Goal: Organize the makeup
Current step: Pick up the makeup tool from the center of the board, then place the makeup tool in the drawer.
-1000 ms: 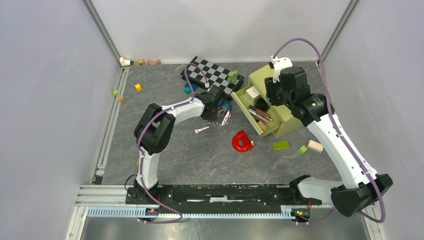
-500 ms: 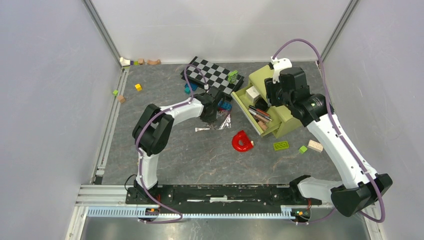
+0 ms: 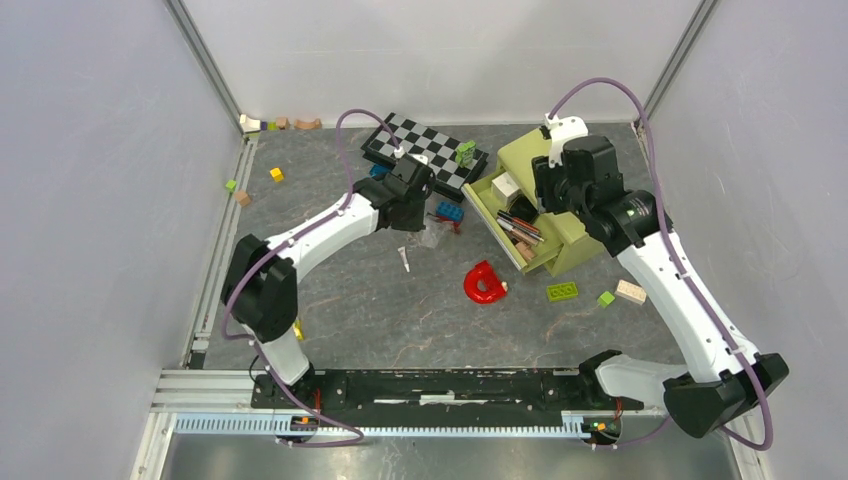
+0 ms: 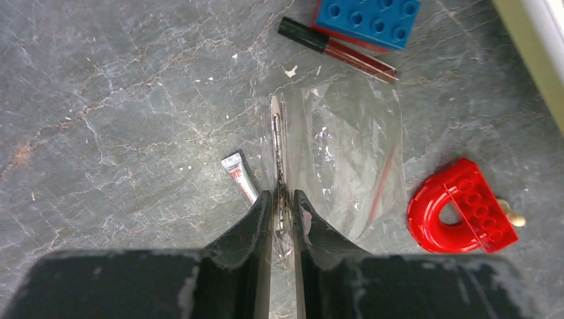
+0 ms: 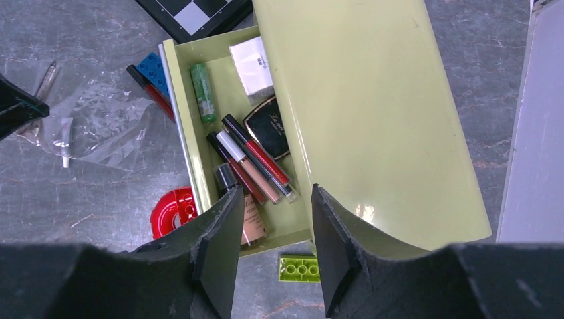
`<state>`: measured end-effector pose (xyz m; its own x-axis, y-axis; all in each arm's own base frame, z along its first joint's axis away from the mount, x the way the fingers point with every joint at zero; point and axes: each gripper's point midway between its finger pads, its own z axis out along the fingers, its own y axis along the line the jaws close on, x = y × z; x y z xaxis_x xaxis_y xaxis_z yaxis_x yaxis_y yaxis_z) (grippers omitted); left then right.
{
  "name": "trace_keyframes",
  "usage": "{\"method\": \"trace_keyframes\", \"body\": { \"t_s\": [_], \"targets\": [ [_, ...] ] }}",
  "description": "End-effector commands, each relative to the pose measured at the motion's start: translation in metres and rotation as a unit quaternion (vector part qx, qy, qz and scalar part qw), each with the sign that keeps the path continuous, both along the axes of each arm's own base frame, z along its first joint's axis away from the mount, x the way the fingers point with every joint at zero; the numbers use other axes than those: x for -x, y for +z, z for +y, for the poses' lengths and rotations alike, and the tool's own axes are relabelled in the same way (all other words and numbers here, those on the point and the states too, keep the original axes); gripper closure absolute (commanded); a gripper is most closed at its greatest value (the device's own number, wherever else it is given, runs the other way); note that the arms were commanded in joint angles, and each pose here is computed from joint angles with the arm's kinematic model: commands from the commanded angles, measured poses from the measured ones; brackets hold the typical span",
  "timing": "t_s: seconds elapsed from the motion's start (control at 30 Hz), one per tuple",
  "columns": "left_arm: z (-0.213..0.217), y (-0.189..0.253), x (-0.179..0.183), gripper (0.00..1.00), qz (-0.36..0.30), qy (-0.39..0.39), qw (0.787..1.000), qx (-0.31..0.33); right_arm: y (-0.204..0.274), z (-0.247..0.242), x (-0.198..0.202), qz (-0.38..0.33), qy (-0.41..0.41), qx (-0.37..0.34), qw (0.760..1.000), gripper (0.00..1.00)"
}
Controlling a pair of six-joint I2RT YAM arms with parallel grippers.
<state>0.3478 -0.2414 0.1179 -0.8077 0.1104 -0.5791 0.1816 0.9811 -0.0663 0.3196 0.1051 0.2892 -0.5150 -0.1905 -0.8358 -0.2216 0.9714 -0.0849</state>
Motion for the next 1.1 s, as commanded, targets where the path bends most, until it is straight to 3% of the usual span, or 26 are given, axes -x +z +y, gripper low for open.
{"method": "trace_keyframes", "body": {
  "t_s": [0.0,0.23,0.47,1.07],
  "targets": [
    [-0.011,0.05,0.004,0.78,-0.042,-0.061,0.997,0.035,0.026,-0.005,0.003,-0.033,-0.005,-0.003,0.999,0.51],
    [-0.026,0.125,0.013,0.76,-0.11,-0.139,0.98,0.093,0.041,-0.009,0.006,-0.047,-0.011,-0.007,0.999,0.51],
    [-0.061,0.161,0.017,0.76,-0.14,-0.222,0.952,0.16,0.052,-0.01,0.008,-0.058,-0.015,-0.013,0.998,0.51],
    [-0.171,0.112,-0.011,0.77,-0.063,-0.331,0.922,0.191,0.054,-0.019,0.013,-0.058,-0.025,-0.001,0.998,0.5]
  ]
}}
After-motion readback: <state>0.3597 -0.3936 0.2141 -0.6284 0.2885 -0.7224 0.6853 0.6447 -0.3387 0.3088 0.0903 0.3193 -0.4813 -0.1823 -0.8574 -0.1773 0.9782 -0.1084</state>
